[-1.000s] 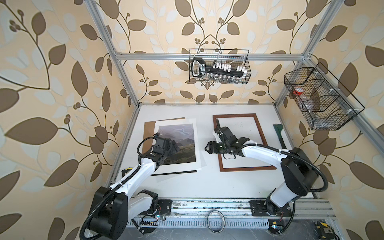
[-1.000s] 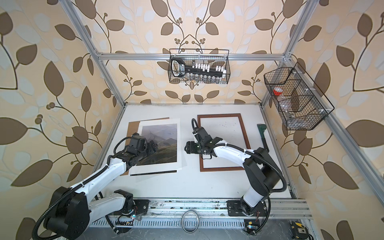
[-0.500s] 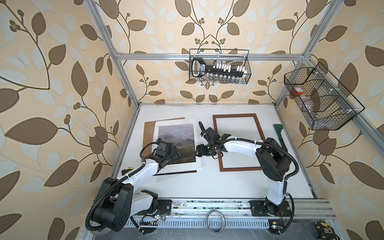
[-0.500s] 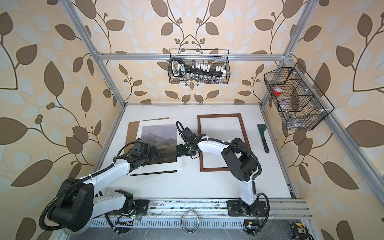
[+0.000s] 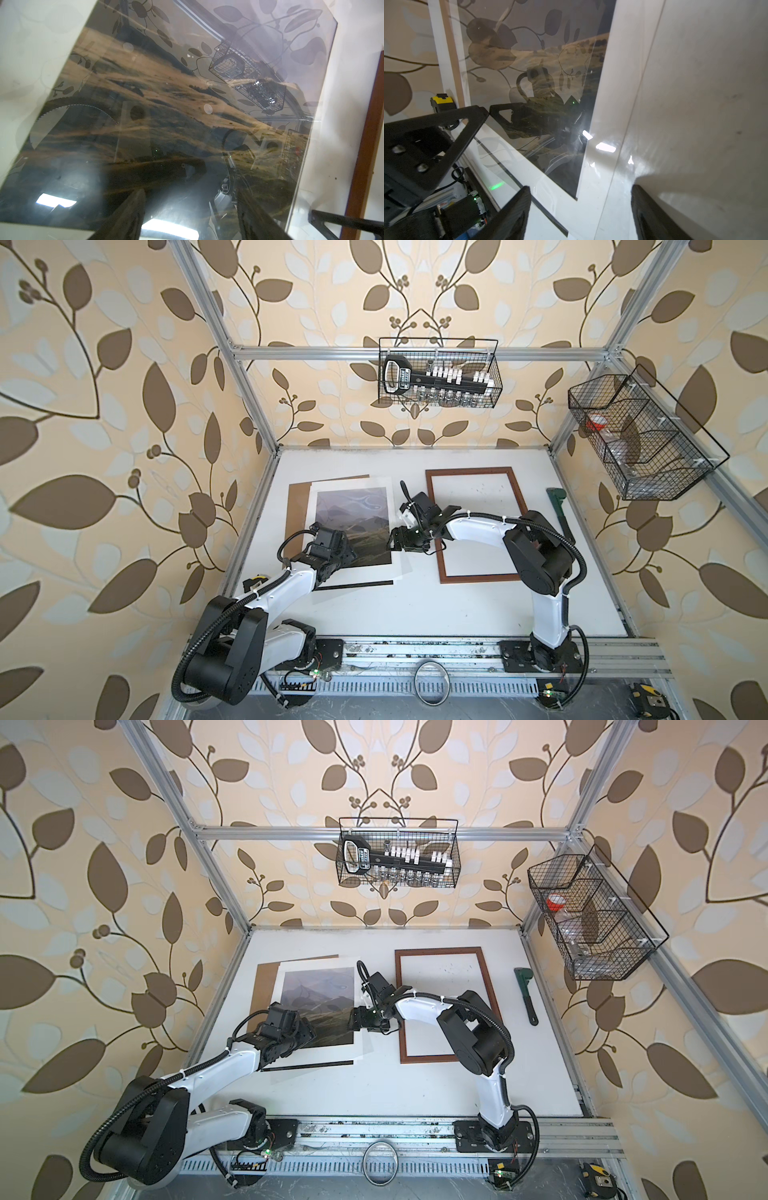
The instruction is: Put the photo into the frame
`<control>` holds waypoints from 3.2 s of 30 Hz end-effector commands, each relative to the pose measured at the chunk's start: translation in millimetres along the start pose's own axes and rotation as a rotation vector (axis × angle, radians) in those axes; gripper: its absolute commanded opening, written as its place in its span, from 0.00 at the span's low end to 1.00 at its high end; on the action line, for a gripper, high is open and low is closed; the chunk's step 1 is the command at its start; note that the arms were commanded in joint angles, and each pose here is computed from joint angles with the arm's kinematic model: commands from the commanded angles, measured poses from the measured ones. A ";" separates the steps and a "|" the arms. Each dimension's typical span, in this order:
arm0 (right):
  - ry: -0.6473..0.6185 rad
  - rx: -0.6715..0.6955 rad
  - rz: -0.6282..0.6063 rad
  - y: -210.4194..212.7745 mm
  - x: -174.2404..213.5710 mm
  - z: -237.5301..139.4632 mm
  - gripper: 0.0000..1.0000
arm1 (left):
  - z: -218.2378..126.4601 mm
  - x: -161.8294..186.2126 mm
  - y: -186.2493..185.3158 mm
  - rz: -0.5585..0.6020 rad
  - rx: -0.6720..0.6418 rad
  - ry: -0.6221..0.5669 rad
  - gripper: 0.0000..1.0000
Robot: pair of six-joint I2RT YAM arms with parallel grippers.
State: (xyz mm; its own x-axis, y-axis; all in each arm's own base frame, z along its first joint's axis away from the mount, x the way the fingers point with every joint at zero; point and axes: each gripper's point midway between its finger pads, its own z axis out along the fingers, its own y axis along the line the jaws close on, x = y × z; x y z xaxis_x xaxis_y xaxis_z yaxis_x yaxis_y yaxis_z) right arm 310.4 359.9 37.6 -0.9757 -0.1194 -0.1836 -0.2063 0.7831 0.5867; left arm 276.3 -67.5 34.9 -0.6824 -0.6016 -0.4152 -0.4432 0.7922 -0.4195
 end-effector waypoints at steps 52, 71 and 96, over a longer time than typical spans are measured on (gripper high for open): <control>-0.067 -0.272 -0.096 74.9 -51.6 -6.4 0.00 | -33.8 -18.2 -10.6 0.029 -0.006 -0.045 0.58; -0.443 0.282 -0.287 35.2 -13.3 -331.7 0.00 | -174.3 -91.1 -83.9 0.169 0.099 -0.171 0.73; -0.683 0.792 -0.158 -24.8 -17.9 -464.2 0.00 | 32.0 101.3 -281.3 0.614 -0.001 0.248 0.80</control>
State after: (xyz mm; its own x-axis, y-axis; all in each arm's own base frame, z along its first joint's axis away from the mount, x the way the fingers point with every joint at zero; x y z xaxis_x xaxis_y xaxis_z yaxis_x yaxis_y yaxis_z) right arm 293.7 60.8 390.2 -0.6607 -0.0645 -0.7479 0.0229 0.9941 -0.1060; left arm 345.6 -354.1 87.4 -0.9258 -0.0291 -0.3769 0.0649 0.9700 -0.2343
